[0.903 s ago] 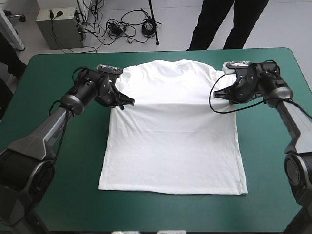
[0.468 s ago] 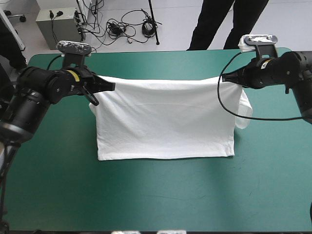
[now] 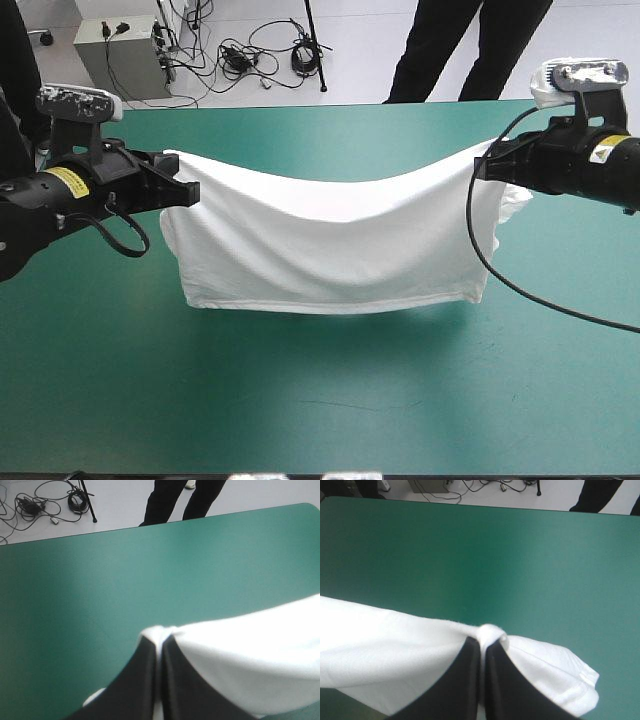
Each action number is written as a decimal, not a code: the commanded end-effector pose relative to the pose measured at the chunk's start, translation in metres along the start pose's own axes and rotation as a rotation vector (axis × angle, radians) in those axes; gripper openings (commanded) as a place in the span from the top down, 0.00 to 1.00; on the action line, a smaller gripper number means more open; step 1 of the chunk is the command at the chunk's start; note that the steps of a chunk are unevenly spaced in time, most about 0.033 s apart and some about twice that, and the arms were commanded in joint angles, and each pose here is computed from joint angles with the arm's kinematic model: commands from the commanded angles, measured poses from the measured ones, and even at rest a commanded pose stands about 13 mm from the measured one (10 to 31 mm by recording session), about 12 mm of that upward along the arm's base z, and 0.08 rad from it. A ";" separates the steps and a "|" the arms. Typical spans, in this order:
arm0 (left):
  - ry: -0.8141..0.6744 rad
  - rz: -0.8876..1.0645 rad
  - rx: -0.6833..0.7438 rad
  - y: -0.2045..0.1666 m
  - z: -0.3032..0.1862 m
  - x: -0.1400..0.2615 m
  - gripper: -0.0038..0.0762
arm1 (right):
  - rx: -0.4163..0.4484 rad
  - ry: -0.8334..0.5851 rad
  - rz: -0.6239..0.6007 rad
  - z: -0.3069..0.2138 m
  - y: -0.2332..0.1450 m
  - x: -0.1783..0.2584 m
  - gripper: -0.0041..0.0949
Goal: Fold the cloth
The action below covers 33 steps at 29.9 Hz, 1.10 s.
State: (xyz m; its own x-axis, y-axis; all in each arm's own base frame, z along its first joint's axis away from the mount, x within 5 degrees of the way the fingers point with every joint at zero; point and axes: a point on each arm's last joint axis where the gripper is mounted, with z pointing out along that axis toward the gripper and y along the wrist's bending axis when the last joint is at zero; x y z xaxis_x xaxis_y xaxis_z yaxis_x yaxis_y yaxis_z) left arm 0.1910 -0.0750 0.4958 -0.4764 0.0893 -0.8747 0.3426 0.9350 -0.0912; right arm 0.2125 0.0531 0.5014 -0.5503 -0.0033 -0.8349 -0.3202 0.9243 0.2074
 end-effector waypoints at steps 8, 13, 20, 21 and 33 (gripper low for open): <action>-0.253 0.000 0.022 -0.002 0.008 -0.030 0.96 | -0.008 -0.239 -0.015 -0.007 0.001 -0.026 0.98; -0.323 0.008 0.010 -0.001 0.049 -0.049 0.96 | 0.047 -0.297 -0.018 0.033 -0.015 -0.043 0.98; -0.455 0.031 -0.007 -0.001 0.084 -0.095 0.96 | 0.088 -0.320 -0.074 0.076 -0.028 -0.091 0.98; -0.465 0.031 -0.006 -0.001 0.086 -0.099 0.96 | 0.087 -0.334 -0.082 0.075 -0.027 -0.098 0.98; -0.033 0.089 -0.104 0.012 0.181 -0.061 0.96 | 0.181 -0.074 -0.105 0.149 -0.058 -0.071 0.98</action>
State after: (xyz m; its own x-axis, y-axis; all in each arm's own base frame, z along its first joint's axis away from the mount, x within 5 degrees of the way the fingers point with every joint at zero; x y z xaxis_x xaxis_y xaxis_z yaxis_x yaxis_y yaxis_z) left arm 0.3749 -0.1351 0.4550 -0.4039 0.1482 -0.9027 0.3068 0.9516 0.0190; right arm 0.3900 0.0631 0.4689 -0.4897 -0.0609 -0.8698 -0.2462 0.9666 0.0710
